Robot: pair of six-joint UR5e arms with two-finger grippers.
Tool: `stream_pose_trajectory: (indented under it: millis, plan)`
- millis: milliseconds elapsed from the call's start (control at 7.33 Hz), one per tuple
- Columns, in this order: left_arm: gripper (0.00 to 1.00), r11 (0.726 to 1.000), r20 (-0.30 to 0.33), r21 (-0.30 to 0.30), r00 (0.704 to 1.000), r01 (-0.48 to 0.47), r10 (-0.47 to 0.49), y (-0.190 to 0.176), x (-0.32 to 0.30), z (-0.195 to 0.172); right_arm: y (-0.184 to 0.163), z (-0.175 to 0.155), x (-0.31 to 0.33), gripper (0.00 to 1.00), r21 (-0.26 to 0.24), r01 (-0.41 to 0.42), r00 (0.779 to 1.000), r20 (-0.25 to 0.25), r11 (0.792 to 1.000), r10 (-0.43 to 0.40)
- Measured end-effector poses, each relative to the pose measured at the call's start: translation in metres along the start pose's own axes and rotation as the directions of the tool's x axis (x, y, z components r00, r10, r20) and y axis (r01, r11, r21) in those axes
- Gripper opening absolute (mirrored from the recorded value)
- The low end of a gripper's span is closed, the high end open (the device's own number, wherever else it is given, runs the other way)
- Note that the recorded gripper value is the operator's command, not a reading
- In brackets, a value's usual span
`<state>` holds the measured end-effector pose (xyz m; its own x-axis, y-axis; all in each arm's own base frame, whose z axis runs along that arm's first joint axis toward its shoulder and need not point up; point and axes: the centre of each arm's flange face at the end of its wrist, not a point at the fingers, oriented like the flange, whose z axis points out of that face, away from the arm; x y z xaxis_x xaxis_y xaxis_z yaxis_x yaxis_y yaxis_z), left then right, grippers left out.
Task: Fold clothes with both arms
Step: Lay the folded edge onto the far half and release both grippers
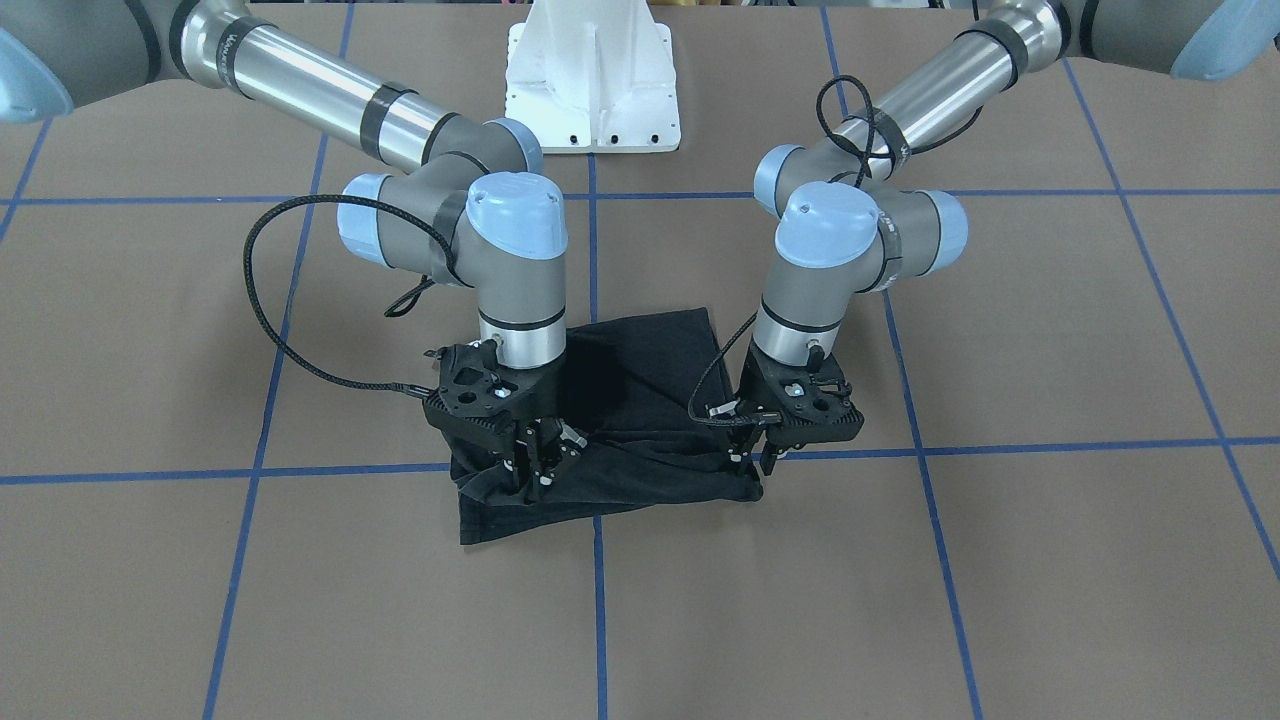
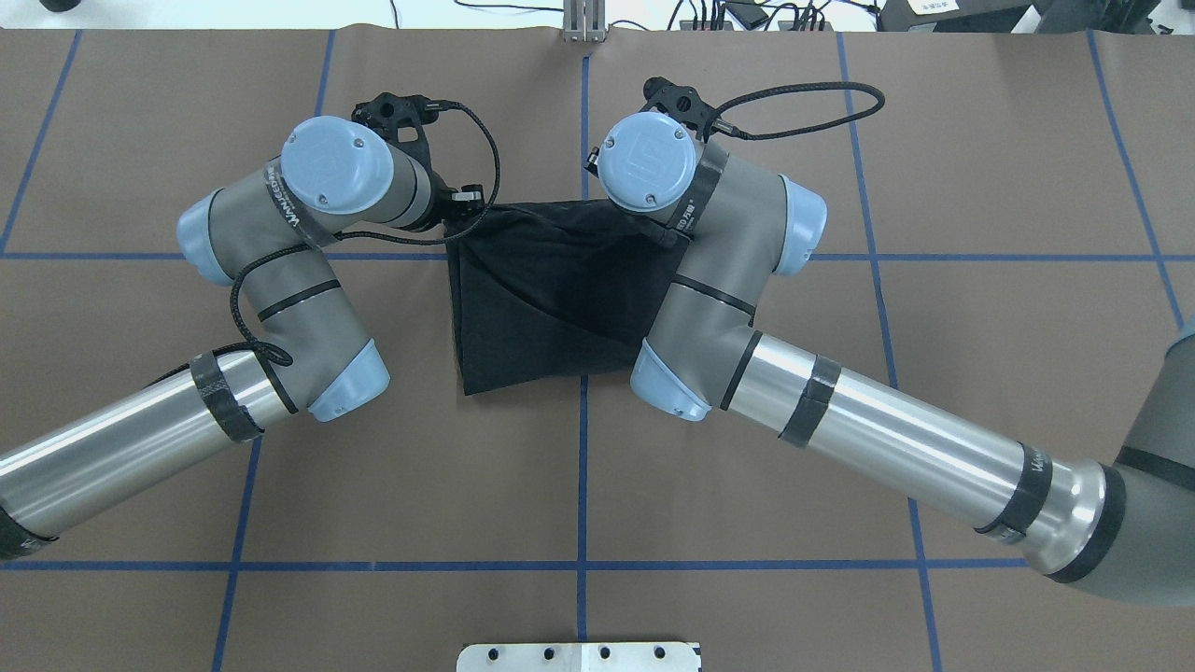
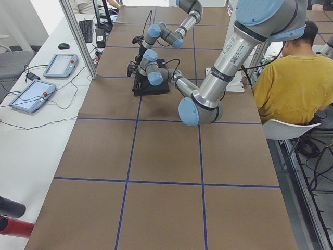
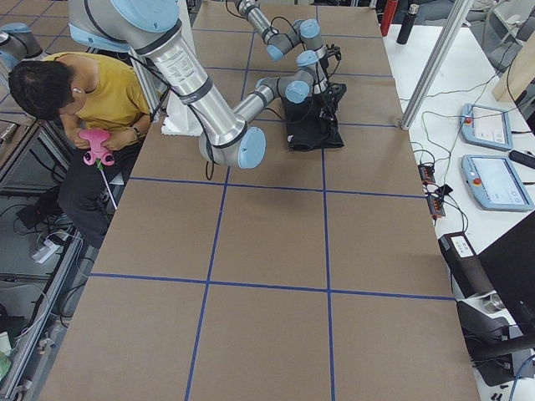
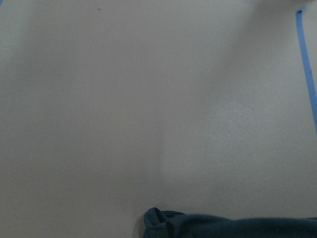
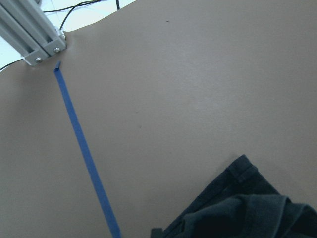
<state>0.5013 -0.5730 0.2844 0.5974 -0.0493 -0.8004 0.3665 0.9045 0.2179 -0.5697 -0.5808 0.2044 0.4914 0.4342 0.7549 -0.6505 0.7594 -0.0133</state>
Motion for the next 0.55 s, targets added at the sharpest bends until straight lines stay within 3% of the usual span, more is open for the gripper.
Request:
stream_pose_trajectory:
  millis: [545]
  plan:
    - [1.00, 0.991, -0.072, 0.003, 0.989, -0.133, 0.133, -0.011, 0.005, -0.035, -0.014, -0.032, -0.028, 1.00, -0.134, 0.091, 0.995, 0.057, 0.987, -0.084]
